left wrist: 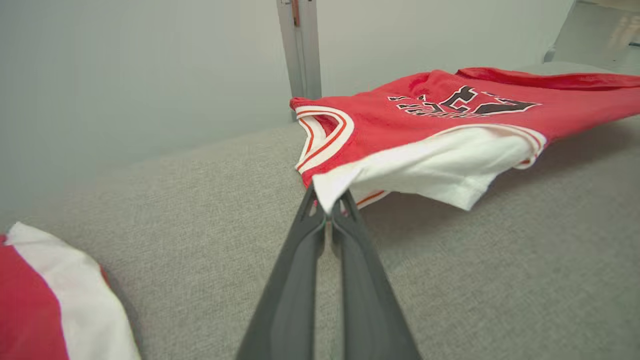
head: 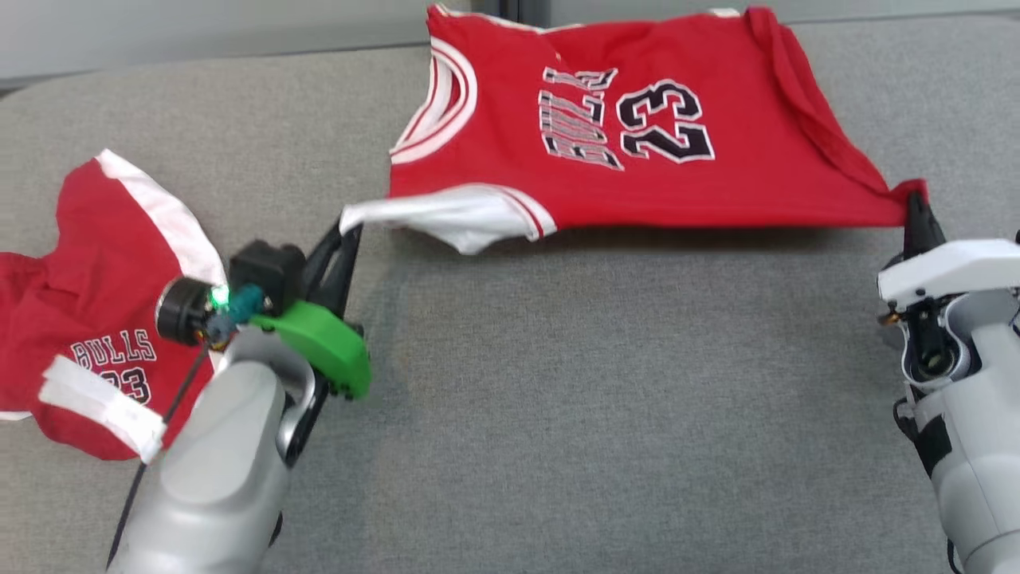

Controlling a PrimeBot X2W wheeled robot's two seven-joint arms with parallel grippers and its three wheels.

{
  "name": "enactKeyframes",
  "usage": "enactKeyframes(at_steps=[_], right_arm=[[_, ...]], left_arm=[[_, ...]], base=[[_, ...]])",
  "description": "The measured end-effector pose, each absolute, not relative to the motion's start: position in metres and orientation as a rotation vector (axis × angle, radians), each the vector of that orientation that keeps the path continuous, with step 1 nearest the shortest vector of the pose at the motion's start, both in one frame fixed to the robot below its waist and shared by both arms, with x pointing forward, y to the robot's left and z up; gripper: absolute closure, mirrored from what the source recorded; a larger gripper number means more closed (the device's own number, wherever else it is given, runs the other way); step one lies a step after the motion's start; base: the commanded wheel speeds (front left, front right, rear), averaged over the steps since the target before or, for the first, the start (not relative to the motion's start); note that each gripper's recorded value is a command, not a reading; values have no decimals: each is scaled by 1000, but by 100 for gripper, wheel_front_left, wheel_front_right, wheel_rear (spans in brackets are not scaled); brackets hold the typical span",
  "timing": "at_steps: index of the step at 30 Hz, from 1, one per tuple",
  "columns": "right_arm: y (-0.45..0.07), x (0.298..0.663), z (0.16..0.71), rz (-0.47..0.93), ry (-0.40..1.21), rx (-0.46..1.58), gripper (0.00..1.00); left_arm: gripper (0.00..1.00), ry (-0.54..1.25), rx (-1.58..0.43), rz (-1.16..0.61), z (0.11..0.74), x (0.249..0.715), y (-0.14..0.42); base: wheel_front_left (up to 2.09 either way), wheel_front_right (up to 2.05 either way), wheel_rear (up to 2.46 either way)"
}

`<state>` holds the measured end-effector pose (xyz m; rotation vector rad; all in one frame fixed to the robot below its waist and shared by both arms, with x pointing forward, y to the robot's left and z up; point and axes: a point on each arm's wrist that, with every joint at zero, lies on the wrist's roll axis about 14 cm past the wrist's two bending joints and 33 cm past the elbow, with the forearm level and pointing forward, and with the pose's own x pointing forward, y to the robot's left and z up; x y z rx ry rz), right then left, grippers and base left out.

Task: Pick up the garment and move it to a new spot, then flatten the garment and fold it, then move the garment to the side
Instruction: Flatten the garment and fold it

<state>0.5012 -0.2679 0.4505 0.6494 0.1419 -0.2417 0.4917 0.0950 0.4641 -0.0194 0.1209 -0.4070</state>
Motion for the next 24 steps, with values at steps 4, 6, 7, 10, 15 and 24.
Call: enactKeyframes(at_steps=[4,6,7,10,15,24], right_arm=[[-268,481,453,-210,178,604,100],[-268,471,456,-192,193,583,100],[-266,466,456,-177,208,569,100],[-262,454,459,-136,242,529,100],[-261,437,467,-70,294,448,100],[-267,407,465,-1,417,351,100]], left_arm=[[100,165,40,-454,452,455,96],[100,186,52,-472,446,436,96],[100,194,55,-477,445,428,97],[100,214,73,-500,440,404,100],[100,226,82,-548,440,371,98],[100,249,-16,-614,449,318,90]], base=[[0,0,0],[0,0,0],[0,0,0],[0,0,0],[0,0,0],[0,0,0]])
